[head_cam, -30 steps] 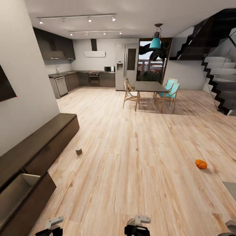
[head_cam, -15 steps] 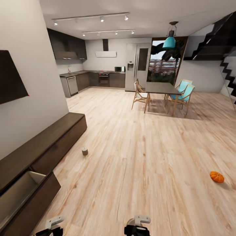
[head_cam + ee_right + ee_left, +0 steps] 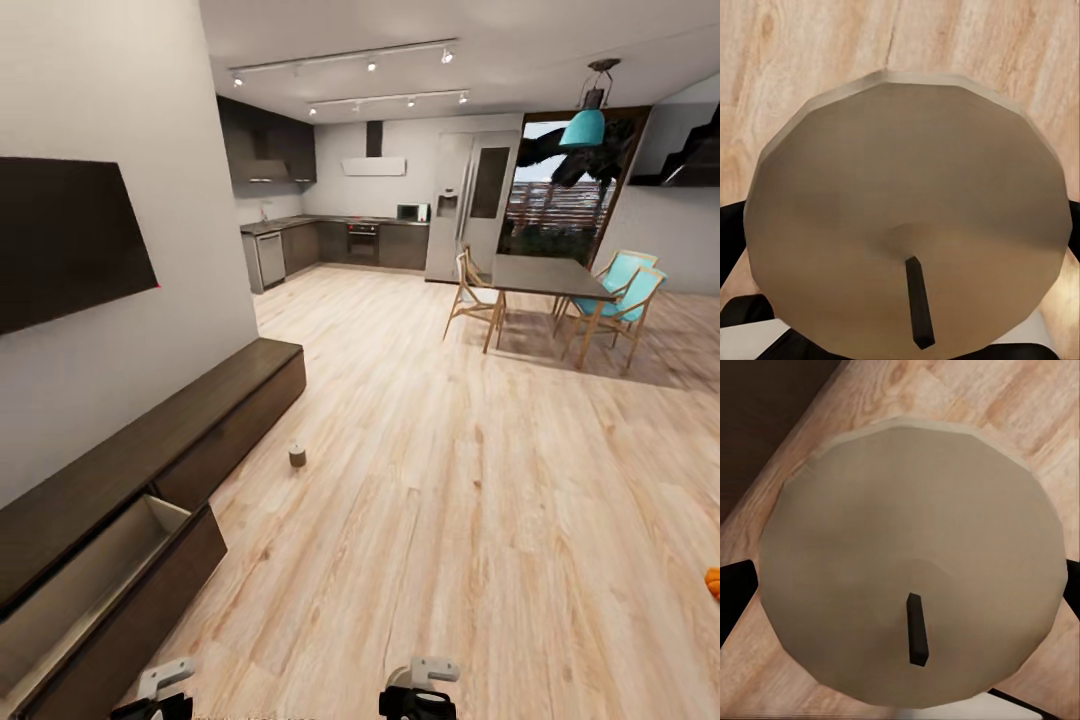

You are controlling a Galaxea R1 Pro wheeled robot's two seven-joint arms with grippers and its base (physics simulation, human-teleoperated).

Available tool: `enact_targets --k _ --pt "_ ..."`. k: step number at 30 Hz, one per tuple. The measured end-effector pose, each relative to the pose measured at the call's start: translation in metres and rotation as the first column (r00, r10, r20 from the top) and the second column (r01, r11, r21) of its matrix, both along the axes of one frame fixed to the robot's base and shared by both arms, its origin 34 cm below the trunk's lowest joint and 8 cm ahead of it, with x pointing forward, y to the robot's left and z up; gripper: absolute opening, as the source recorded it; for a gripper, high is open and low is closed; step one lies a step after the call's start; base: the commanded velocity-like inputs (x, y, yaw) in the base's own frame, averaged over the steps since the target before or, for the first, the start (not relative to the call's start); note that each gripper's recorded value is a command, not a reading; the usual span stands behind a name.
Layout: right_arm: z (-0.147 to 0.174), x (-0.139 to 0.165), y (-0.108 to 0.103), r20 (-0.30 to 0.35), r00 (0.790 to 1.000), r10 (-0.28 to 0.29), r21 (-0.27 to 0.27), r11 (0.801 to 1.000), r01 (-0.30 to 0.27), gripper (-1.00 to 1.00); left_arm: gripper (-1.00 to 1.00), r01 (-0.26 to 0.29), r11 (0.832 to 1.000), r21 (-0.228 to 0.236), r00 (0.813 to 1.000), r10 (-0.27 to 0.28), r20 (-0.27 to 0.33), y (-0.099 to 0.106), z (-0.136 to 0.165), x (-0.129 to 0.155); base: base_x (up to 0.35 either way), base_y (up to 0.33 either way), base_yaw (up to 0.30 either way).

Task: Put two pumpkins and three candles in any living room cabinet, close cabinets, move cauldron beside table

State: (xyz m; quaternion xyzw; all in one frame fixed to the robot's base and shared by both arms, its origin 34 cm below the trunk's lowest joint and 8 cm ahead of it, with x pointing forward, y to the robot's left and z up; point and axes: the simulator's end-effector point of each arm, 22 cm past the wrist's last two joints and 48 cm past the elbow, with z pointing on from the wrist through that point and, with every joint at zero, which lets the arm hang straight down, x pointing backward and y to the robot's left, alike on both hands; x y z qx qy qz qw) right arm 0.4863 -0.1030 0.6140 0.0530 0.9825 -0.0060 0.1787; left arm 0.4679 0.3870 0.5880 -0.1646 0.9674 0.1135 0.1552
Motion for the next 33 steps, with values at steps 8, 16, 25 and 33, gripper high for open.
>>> enact_targets --k 8,16,25,33 --pt "0.003 0.0 0.0 0.001 1.0 0.001 0.0 1.0 -0.001 -1.0 -1.0 0.001 1.0 -0.002 1.0 -0.001 -0.001 -0.001 0.002 -0.001 0.0 -0.007 0.293" --pt "0.003 0.0 0.001 0.002 1.0 0.002 0.0 1.0 -0.002 -1.0 -1.0 0.005 1.0 -0.014 1.0 -0.005 -0.012 -0.01 -0.001 -0.005 0.119 -0.146 0.293" --pt "0.004 0.002 0.0 0.012 1.0 0.024 -0.014 1.0 -0.023 -1.0 -1.0 0.006 1.0 -0.014 1.0 -0.006 -0.012 -0.01 -0.001 -0.005 0.223 -0.17 0.293" --pt "0.005 0.003 0.004 0.018 0.999 0.036 -0.017 0.999 -0.036 -1.0 -1.0 0.005 1.0 -0.014 1.0 -0.006 -0.011 -0.01 -0.001 -0.004 0.026 -0.016 0.293"
